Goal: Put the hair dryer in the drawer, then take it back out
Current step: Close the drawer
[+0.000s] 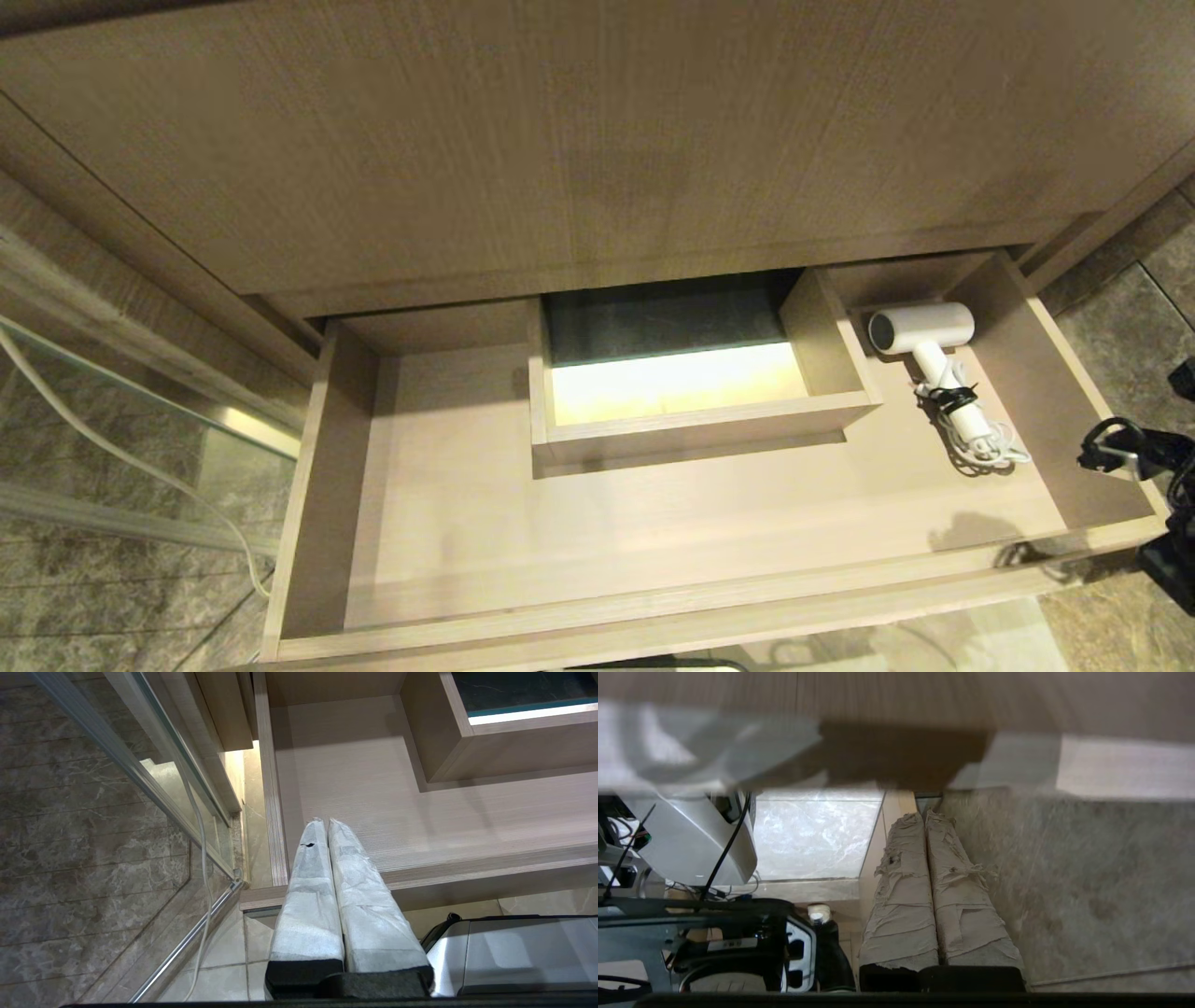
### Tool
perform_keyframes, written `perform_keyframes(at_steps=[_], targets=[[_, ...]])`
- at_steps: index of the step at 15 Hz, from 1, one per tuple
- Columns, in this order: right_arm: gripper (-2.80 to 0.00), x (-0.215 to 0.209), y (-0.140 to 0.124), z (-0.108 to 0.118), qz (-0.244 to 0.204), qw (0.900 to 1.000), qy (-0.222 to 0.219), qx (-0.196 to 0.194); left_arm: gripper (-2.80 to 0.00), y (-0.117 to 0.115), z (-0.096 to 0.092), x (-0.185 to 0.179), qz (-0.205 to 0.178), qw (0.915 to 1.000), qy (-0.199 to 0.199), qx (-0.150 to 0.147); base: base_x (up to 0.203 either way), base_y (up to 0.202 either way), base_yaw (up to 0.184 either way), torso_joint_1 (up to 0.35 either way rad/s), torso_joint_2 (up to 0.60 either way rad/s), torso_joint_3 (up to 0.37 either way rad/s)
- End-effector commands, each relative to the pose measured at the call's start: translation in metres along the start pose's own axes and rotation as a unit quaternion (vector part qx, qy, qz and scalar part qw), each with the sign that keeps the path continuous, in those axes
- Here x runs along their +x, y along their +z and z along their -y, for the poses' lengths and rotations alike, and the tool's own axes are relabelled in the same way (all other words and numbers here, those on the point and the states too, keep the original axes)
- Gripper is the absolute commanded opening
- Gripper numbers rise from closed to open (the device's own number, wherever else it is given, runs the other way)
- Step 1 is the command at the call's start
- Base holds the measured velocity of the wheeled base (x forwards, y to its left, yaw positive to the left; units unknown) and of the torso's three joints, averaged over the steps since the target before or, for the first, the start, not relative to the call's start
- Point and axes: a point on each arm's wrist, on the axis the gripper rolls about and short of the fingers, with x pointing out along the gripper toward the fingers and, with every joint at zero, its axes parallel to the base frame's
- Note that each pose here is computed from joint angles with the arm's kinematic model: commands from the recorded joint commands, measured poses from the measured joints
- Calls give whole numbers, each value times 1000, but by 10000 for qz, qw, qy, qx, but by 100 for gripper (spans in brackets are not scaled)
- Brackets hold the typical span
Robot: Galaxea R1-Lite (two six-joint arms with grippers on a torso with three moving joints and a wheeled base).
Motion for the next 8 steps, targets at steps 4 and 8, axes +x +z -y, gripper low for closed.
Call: perform_keyframes(at_steps=[4, 8], targets=[[-280, 11, 8, 2, -138, 9998, 121, -46, -280, 0, 0, 0, -3, 10000, 3, -2, 0, 0, 0, 0, 0, 0], [-280, 10, 16, 9, 43, 10000, 45, 47, -280, 0, 0, 0, 11, 10000, 2, -2, 0, 0, 0, 0, 0, 0]])
